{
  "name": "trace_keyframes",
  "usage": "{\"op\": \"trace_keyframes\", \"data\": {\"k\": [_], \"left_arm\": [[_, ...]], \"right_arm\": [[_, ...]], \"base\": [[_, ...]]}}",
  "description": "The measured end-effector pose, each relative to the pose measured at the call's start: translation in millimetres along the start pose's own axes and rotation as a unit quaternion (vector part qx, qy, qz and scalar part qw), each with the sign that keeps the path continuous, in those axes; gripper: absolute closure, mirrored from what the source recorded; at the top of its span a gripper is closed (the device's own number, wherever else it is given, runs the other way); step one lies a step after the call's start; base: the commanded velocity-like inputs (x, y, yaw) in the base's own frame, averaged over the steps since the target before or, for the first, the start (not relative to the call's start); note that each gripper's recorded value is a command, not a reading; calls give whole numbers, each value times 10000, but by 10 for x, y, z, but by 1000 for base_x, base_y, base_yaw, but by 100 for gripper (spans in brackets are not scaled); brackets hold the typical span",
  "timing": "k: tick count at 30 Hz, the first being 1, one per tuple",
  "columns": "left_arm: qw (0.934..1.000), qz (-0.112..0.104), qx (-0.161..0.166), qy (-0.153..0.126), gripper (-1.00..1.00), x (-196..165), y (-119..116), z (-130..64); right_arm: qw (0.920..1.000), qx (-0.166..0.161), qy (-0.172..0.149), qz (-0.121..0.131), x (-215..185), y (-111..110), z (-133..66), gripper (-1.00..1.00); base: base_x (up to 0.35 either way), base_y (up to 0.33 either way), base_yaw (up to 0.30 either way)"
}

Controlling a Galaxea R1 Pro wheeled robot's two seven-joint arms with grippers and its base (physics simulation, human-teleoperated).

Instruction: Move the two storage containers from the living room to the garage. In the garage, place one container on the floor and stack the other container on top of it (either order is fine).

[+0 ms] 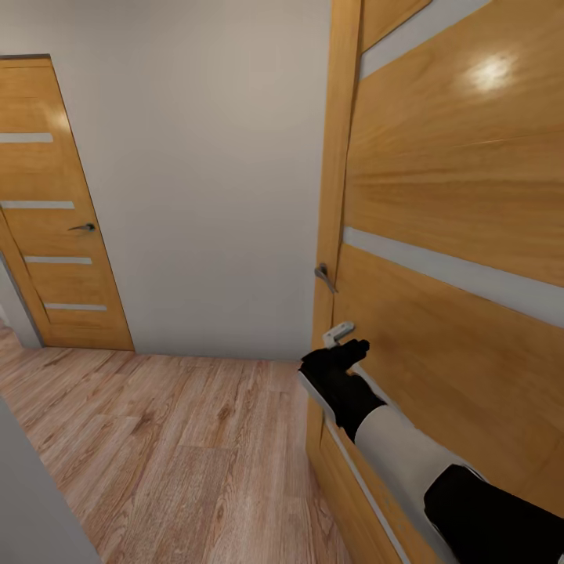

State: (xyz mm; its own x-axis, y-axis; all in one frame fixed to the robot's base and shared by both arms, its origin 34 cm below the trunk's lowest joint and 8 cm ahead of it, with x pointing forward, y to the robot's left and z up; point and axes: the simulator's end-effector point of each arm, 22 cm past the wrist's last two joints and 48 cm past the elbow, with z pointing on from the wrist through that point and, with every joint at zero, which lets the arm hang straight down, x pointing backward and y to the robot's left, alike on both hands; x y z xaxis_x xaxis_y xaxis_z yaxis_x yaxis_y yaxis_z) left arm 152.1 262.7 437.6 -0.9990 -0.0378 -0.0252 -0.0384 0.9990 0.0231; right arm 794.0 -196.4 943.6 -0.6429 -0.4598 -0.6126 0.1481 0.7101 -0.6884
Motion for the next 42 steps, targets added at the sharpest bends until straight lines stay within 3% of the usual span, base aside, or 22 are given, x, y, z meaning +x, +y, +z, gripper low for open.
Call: {"op": "trace_keyframes", "data": {"k": [6, 14, 18, 27, 31, 42], "left_arm": [[10000, -8, 0, 1, -100, 0, 0, 0], [10000, -10, -1, 2, -100, 2, 1, 0], [10000, -11, -1, 3, -100, 3, 1, 0], [10000, -10, 0, 1, -100, 0, 0, 0], [10000, -11, -1, 1, -100, 1, 1, 0], [10000, -10, 1, 3, -100, 3, -2, 0]], "right_arm": [[9996, -4, 49, 281, -37, -142, 151, -100], [9986, 444, 269, 131, 97, -591, 434, -100], [9982, 431, 299, 281, 91, -640, 496, -100], [9971, 598, 368, 285, 85, -868, 602, -100], [9960, 492, 589, 452, 160, -983, 727, -100], [9953, 470, 701, 478, 220, -999, 760, -100]], "base": [[0, 0, 0], [0, 0, 0], [0, 0, 0], [0, 0, 0], [0, 0, 0], [0, 0, 0]]}}
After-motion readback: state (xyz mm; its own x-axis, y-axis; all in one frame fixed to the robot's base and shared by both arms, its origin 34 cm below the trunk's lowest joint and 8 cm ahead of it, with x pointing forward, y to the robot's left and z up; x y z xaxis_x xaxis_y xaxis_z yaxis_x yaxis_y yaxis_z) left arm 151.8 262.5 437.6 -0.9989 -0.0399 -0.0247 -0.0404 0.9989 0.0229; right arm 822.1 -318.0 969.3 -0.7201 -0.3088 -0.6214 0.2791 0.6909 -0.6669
